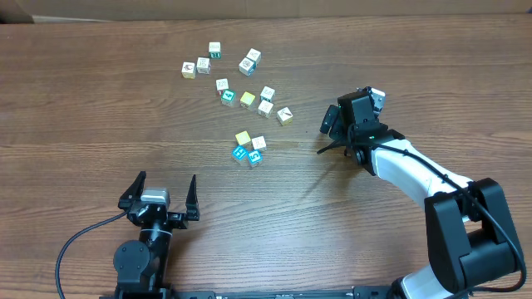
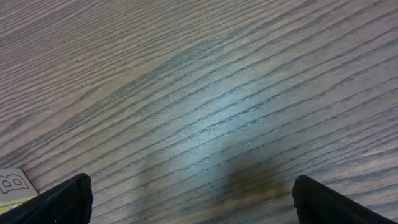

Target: Form a circle

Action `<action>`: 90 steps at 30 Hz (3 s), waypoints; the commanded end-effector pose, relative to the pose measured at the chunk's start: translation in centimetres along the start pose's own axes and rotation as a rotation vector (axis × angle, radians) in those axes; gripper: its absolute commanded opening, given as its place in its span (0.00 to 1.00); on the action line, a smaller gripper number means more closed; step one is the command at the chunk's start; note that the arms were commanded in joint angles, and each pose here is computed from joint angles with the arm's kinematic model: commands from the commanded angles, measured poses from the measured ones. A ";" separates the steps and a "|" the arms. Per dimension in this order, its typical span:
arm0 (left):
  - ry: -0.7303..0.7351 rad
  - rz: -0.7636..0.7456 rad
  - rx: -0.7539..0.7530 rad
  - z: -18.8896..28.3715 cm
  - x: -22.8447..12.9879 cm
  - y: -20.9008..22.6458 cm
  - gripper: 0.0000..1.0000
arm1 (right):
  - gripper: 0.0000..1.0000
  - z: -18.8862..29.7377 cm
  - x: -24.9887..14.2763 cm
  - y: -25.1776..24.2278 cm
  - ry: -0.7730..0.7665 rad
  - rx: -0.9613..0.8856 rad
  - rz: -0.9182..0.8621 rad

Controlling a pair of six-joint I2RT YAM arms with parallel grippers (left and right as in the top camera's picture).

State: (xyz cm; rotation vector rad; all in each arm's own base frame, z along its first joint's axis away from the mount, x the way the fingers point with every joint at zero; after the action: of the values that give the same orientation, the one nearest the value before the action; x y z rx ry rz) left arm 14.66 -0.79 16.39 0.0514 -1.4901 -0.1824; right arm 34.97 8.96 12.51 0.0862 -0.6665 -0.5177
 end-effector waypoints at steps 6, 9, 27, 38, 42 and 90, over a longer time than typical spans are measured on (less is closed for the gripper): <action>-0.007 -0.027 0.006 0.0 0.0 0.0 0.99 | 1.00 0.7 0.7 0.4 -0.030 0.018 -0.005; -0.007 -0.027 0.006 0.0 0.0 0.0 1.00 | 1.00 0.7 0.8 0.4 -0.030 0.019 -0.005; -0.007 -0.027 0.006 0.0 0.0 0.0 0.99 | 1.00 10.0 6.0 0.7 -0.256 0.208 -0.104; -0.007 -0.027 0.006 0.0 0.0 0.0 1.00 | 1.00 13.6 9.3 -2.6 -0.421 0.163 -0.213; -0.007 -0.027 0.006 0.0 0.0 0.0 1.00 | 1.00 13.7 10.0 -3.8 -0.435 0.135 -0.239; -0.006 -0.027 0.006 0.0 0.0 0.0 1.00 | 1.00 7.3 -1.6 -10.0 -0.361 0.238 0.017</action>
State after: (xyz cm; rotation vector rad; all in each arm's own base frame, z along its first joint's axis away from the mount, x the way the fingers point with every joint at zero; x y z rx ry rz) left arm 14.66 -0.80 16.39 0.0619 -1.4900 -0.1944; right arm 25.84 1.51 15.31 0.1917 -1.0776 -0.5071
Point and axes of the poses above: each gripper's point midway between its finger pads, its own z axis back along the fingers, its own y axis along the line the jaws close on, x = y × z, the point moved 10 cm from there along z, back along the fingers, and after that the axes turned 8 degrees about -z, right-handed, at the moved point
